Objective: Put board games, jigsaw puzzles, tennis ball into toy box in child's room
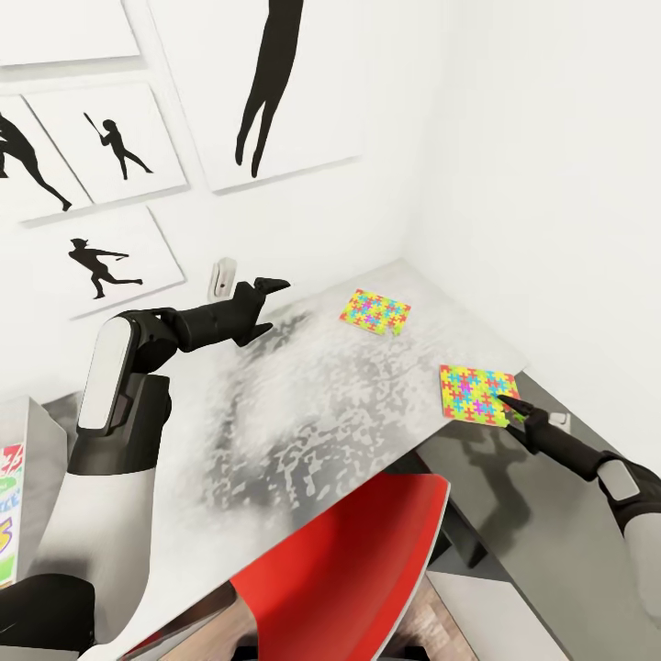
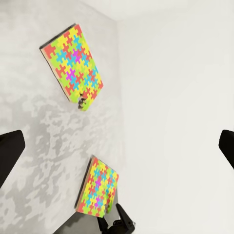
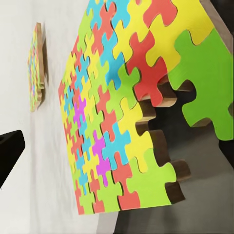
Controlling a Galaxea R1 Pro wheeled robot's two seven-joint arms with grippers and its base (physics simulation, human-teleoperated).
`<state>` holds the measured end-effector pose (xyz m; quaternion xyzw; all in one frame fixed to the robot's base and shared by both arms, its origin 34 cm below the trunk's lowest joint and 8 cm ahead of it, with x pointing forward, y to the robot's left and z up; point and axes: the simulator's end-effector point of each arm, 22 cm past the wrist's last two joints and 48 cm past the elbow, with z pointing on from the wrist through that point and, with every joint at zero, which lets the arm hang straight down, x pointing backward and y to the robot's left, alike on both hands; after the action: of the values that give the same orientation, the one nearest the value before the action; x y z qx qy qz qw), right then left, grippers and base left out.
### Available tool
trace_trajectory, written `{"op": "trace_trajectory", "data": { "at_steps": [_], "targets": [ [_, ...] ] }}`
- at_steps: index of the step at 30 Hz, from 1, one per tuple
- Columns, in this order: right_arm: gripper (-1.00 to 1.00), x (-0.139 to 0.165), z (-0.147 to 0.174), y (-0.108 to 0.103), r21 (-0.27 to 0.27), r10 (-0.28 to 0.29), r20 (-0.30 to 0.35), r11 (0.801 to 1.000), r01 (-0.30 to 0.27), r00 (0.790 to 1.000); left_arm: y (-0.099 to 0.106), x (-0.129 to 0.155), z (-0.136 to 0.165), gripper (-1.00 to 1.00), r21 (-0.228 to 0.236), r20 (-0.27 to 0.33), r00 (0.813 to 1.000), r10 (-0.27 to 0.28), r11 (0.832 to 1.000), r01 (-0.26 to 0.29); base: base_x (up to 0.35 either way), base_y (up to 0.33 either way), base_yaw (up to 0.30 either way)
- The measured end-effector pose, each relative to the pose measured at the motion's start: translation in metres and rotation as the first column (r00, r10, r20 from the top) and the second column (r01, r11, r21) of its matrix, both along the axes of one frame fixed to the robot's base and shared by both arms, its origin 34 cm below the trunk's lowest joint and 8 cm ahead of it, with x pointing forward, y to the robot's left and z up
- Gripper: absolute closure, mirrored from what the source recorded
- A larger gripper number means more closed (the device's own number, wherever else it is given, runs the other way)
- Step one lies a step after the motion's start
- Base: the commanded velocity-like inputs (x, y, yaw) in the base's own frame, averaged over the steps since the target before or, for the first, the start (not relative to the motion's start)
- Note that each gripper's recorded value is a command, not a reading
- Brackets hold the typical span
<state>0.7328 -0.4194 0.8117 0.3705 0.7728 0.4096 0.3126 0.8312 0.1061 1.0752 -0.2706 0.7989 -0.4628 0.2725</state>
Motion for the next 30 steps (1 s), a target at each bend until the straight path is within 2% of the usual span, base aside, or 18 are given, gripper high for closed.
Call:
{"op": "trace_trajectory", "data": {
  "at_steps": [9,30],
  "targets": [
    [-1.0,0.001,0.0017,-0.0018,0.012,-0.018,0.009,1.0,0.018,1.0,0.0,0.0,-0.0001,-1.0,0.0,0.0,1.0,0.0,1.0,0.0,0.0,0.0,0.0],
    [-1.0,0.0017,0.0019,0.0003,0.019,-0.02,0.012,1.0,0.02,1.0,0.0003,0.0,-0.0001,-1.0,0.001,0.0,1.0,0.0,1.0,0.0,0.0,0.0,0.0]
  ]
}}
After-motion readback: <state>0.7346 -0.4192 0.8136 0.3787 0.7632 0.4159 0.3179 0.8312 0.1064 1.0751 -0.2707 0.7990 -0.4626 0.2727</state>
